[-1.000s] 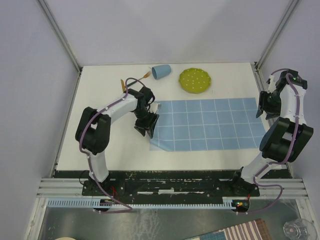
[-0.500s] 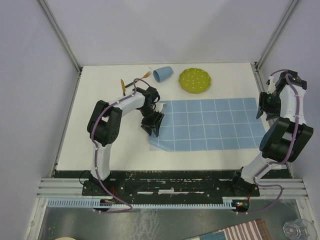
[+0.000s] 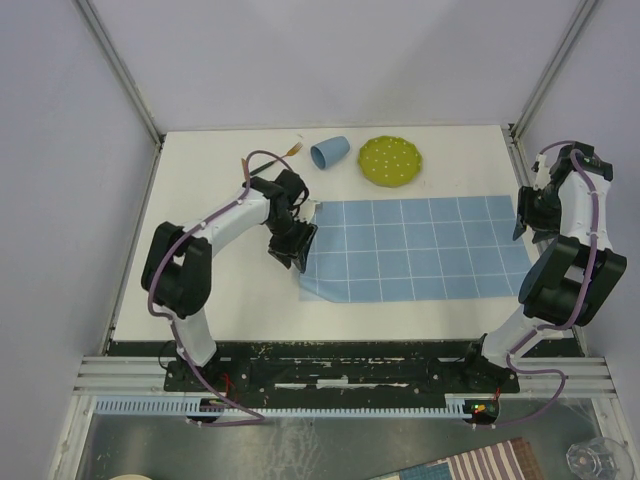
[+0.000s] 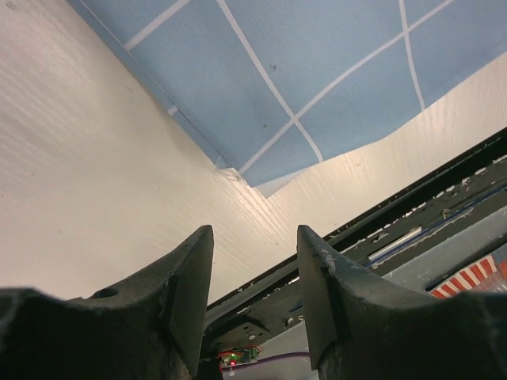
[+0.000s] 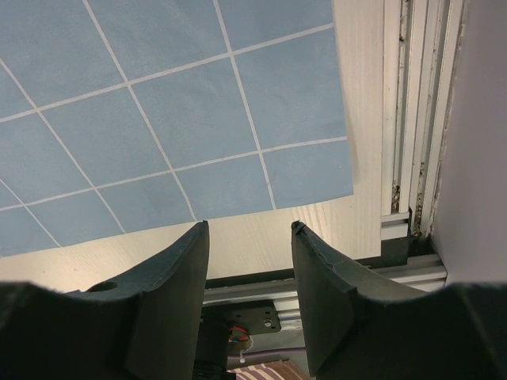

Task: Set the dinner table for one person
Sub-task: Flatten out the napkin at the center of the board.

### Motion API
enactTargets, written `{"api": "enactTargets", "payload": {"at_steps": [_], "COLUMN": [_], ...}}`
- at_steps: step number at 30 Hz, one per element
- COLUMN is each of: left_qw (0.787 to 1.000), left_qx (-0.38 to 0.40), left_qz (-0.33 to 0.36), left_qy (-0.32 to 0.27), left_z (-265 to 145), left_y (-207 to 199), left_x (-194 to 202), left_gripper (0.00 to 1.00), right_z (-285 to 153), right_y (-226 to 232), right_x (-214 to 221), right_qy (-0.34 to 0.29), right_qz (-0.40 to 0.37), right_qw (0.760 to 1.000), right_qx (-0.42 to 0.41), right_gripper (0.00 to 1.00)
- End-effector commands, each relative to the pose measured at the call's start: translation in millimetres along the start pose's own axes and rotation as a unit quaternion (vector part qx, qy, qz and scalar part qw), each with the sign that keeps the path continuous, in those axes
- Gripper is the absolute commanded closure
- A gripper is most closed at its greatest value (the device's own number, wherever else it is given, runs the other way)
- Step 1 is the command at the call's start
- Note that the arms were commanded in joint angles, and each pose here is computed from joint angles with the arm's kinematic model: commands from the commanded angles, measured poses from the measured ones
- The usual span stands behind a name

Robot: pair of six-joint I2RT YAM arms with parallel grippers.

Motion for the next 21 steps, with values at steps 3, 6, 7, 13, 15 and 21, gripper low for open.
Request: {"api": "enactTargets", "payload": {"at_steps": [3, 6, 7, 13, 15, 21], "left_qw": [1.0, 1.0, 1.0, 0.999, 0.999, 0.999], "left_qx": [0.014, 0.018, 0.019, 0.026, 0.027, 0.029], "left_qz": [-0.016, -0.02, -0.021, -0.028, -0.03, -0.028], "left_qy": [-0.006, 0.008, 0.012, 0.033, 0.037, 0.037], "left_z": [6, 16, 20, 36, 39, 43], "left_y": [-4, -3, -3, -2, -2, -3], "left_x": [2, -5, -7, -15, -17, -25], "left_gripper": [0.47, 0.47, 0.47, 0.47, 0.47, 0.48], "right_z": [-8, -10, -11, -11, -9, -6], "right_y": [0, -2, -2, -3, -3, -3], "right_x": [-10, -13, -14, -13, -11, -4], "right_qy": [-0.027, -0.028, -0.029, -0.028, -0.027, -0.023], "right_qz": [0.015, 0.014, 0.013, 0.013, 0.012, 0.011], "right_qw": [1.0, 1.0, 1.0, 1.0, 1.0, 1.0], "right_qx": [-0.006, -0.002, -0.002, 0.002, 0.004, 0.01], "right_gripper": [0.46, 0.46, 0.46, 0.46, 0.46, 0.47]}}
Point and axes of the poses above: each gripper's point midway between its finger pads, its own z axis out along the fingers, its own y axis along the line the jaws close on, x = y × z, the point moved 6 cm from there along -z, back along the fingers, and after that the axes turned 5 degrees about -z, right-handed, at the moved point
